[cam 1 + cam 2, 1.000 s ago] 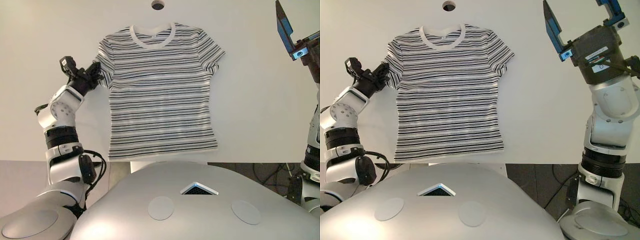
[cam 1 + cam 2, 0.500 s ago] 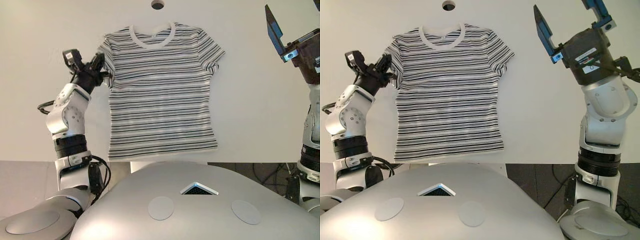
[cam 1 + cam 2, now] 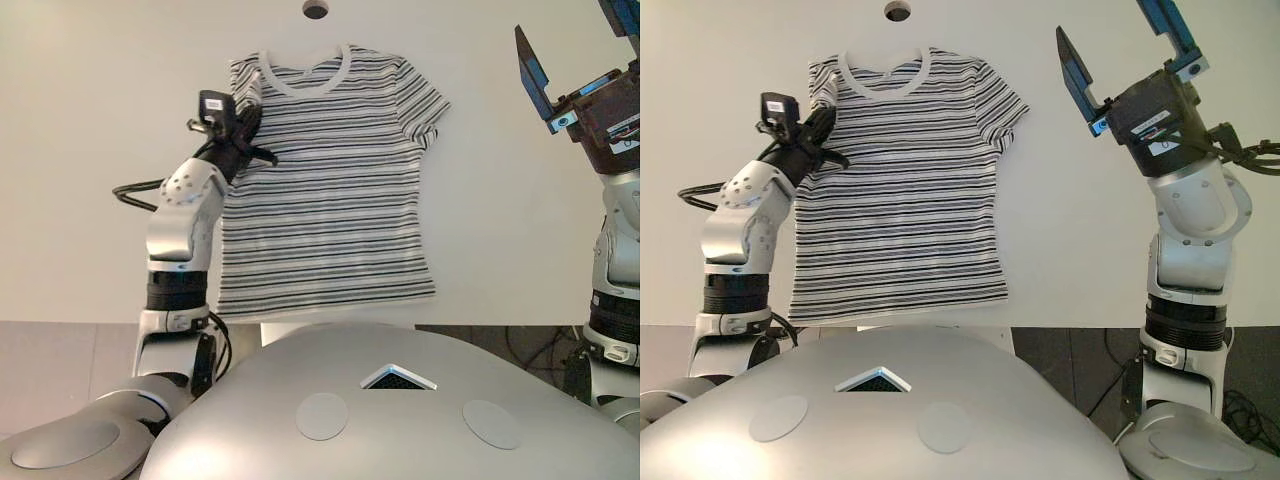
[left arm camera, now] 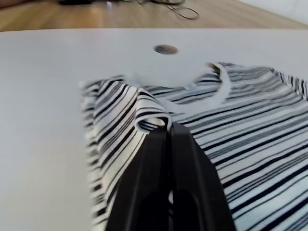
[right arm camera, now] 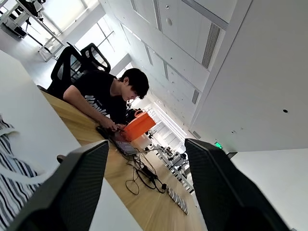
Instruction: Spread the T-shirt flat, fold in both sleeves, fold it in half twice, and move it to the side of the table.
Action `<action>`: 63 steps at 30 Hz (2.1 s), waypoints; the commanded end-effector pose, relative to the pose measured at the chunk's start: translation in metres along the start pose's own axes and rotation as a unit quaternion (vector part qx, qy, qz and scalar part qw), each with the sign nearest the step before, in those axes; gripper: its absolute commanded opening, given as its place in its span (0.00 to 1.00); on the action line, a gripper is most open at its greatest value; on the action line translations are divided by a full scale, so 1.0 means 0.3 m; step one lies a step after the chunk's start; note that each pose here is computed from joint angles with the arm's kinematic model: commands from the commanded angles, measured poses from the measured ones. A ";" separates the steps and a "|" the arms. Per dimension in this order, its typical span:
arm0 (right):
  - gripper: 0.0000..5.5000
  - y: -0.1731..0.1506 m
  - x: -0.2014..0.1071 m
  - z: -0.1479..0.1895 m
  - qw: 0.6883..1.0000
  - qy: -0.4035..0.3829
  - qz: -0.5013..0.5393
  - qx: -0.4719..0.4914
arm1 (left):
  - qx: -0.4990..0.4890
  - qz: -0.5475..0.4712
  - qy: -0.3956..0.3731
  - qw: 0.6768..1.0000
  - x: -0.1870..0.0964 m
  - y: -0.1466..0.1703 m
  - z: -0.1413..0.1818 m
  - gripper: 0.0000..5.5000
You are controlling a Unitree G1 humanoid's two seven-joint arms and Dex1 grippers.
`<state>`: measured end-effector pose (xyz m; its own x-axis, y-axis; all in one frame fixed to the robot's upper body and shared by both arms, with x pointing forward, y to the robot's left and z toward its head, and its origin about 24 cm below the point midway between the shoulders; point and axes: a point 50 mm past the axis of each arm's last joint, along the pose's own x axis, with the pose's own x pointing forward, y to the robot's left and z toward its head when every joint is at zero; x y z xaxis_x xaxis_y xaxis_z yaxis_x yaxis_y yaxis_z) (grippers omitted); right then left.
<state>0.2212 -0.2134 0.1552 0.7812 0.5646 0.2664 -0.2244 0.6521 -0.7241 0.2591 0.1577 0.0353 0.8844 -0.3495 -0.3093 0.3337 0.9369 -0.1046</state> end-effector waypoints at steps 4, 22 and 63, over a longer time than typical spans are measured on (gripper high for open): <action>0.53 0.032 -0.024 -0.045 0.999 0.033 -0.001 0.011 | 0.029 -0.029 0.013 0.999 0.063 -0.043 0.001 0.14; 0.53 0.273 0.007 -0.454 0.699 0.422 -0.018 0.577 | 0.150 0.007 -0.272 0.951 -0.224 0.057 0.265 0.20; 0.00 0.329 0.186 -0.287 0.850 0.341 0.043 0.401 | 0.163 -0.020 -0.261 0.951 -0.188 -0.021 0.200 0.21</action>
<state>0.2946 -0.1693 0.0374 0.8231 0.3776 -0.4242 -0.3844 0.9202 0.0733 0.2250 0.1729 0.1099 0.8858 -0.4117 0.2143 0.3743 0.9066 0.1949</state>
